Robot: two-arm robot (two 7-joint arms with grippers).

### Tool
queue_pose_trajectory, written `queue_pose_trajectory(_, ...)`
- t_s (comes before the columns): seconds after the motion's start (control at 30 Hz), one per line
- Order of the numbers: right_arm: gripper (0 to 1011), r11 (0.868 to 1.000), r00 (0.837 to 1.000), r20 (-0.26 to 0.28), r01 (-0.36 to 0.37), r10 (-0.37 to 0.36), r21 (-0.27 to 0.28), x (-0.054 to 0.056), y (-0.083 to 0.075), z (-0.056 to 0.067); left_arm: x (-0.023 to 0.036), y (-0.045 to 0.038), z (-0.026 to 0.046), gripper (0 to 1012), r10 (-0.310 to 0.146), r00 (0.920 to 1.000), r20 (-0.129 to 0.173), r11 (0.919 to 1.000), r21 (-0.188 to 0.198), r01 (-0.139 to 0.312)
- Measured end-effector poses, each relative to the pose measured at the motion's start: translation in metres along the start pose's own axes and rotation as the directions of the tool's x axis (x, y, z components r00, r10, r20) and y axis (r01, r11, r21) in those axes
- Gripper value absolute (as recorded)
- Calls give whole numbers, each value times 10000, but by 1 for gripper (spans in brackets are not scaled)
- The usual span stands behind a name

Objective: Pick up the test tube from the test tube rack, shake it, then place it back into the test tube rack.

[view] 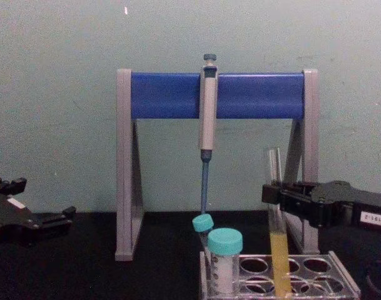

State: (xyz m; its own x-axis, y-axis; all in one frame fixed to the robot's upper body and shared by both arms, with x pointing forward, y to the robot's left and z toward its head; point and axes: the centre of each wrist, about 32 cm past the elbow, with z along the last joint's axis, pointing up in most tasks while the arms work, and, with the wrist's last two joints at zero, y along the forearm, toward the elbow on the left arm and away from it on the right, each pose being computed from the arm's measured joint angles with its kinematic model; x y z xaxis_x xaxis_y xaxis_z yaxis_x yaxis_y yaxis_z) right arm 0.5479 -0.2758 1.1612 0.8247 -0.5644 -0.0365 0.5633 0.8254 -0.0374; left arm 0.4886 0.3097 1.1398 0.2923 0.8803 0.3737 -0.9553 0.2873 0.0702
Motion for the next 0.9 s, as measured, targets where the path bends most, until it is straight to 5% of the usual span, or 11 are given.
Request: queue_pose_trajectory(0.9, 229, 9995, 10000, -87, 34, -37, -315, 8, 5, -24, 0, 0, 0, 1001, 0, 10000, 0, 10000, 1, 0)
